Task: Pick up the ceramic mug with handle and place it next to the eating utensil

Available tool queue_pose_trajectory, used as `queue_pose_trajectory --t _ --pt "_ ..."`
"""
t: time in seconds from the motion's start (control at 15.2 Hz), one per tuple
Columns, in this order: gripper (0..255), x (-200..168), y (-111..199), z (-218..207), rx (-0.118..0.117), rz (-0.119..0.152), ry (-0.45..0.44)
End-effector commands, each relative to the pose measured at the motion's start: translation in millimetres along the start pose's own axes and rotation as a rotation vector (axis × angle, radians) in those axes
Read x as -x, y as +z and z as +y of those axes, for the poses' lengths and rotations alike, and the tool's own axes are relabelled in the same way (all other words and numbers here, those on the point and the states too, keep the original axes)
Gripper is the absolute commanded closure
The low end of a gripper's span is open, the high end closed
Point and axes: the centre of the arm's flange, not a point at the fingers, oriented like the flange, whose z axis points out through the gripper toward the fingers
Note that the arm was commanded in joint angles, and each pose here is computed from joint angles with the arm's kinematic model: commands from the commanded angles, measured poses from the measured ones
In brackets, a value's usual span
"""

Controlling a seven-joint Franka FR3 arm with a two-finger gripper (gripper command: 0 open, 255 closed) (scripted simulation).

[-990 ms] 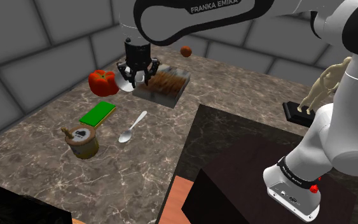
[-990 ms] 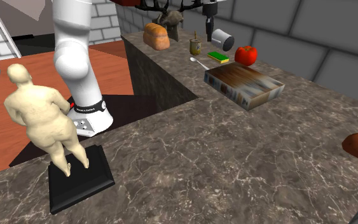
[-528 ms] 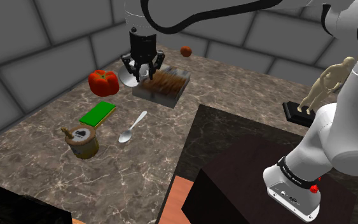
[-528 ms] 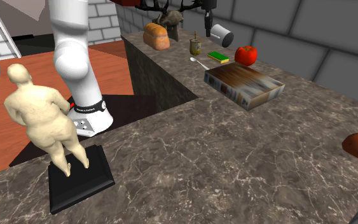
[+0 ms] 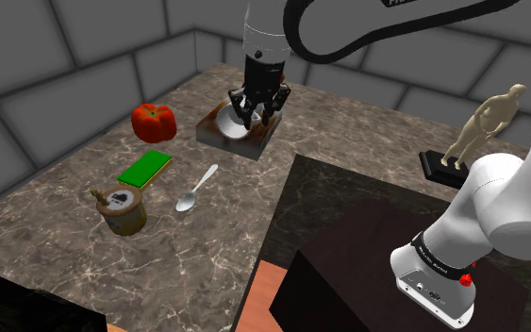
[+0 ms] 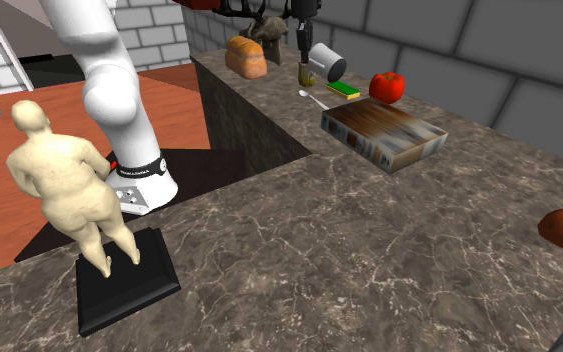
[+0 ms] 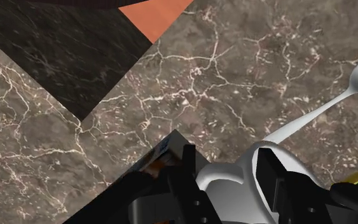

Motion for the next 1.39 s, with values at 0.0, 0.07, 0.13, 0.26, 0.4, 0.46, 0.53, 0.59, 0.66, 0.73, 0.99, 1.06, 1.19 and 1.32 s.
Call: queue_pose_trajectory --t 0.0,0.07,0.13,0.26,0.4,0.46,0.53,0.59,0.66,0.73,0.99,1.06,1.19,1.32 --pt "255 13 1 22 0.000 0.000 0.000" --pt "255 20 1 33 0.000 0.000 0.000" --pt "255 31 0 49 0.000 0.000 0.000" --pt "255 32 11 48 0.000 0.000 0.000" --pt "255 33 21 48 0.000 0.000 0.000" --pt "255 34 26 48 0.000 0.000 0.000" --pt "255 34 32 47 0.000 0.000 0.000" --pt "255 35 37 47 0.000 0.000 0.000" --pt "255 36 42 47 0.000 0.000 0.000" --pt "255 36 47 46 0.000 0.000 0.000" --pt "255 39 68 45 0.000 0.000 0.000" --pt "255 39 74 45 0.000 0.000 0.000" --pt "255 40 84 45 0.000 0.000 0.000" --pt "255 42 95 44 0.000 0.000 0.000"
